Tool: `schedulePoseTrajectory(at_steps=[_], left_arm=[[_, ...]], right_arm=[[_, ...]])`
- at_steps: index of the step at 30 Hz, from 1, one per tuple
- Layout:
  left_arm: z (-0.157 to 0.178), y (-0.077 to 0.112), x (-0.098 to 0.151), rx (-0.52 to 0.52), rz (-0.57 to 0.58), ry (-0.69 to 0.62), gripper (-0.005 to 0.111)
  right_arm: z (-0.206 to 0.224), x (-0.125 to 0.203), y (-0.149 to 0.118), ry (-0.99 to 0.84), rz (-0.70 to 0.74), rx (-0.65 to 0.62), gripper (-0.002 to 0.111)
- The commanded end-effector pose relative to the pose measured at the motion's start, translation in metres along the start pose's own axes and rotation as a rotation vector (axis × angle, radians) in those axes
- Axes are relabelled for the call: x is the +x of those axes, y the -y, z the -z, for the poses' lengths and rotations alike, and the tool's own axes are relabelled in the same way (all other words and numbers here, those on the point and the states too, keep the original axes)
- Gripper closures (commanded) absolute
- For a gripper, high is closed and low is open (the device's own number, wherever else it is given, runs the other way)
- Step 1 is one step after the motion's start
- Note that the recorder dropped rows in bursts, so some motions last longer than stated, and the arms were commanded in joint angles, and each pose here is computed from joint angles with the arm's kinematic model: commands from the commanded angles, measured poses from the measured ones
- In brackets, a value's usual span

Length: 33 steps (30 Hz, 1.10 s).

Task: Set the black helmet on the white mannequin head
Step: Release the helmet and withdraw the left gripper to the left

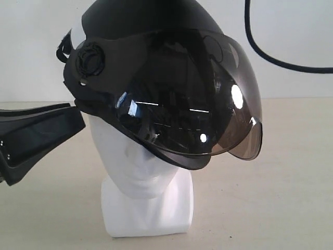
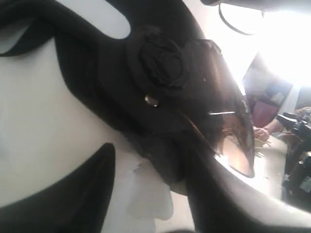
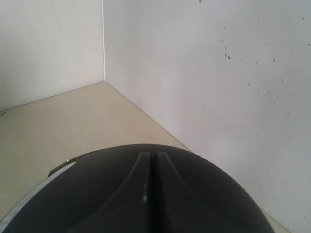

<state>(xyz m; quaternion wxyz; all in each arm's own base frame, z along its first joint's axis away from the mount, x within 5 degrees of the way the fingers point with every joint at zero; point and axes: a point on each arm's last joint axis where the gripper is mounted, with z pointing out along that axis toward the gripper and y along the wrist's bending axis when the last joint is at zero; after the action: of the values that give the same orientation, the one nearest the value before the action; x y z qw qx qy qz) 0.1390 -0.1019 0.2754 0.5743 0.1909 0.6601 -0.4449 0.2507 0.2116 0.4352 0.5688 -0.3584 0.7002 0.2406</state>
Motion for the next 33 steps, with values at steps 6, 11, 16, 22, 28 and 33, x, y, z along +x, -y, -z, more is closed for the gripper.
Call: schedulePoseTrajectory(at_steps=[6, 11, 16, 22, 28, 33], left_arm=[[0.028, 0.004, -0.013, -0.223, -0.087, 0.027, 0.062], [0.04, 0.018, -0.032, -0.213, -0.103, 0.148, 0.07], [0.04, 0.03, -0.057, -0.179, -0.148, 0.219, 0.102], [0.029, 0.025, -0.076, -0.237, -0.184, 0.201, 0.102], [0.01, 0.007, -0.075, -0.279, -0.147, 0.13, 0.102], [0.006, -0.014, -0.063, -0.435, -0.178, 0.006, 0.102]], right_arm=[[-0.014, 0.019, -0.003, -0.11, 0.016, -0.053, 0.108], [-0.014, 0.019, -0.003, -0.112, 0.016, -0.055, 0.108], [-0.014, 0.018, -0.004, -0.109, 0.002, -0.061, 0.108], [-0.014, 0.018, -0.004, -0.106, -0.009, -0.064, 0.108], [-0.014, 0.018, -0.004, -0.106, -0.011, -0.064, 0.108], [-0.014, 0.018, -0.004, -0.106, -0.011, -0.064, 0.108]])
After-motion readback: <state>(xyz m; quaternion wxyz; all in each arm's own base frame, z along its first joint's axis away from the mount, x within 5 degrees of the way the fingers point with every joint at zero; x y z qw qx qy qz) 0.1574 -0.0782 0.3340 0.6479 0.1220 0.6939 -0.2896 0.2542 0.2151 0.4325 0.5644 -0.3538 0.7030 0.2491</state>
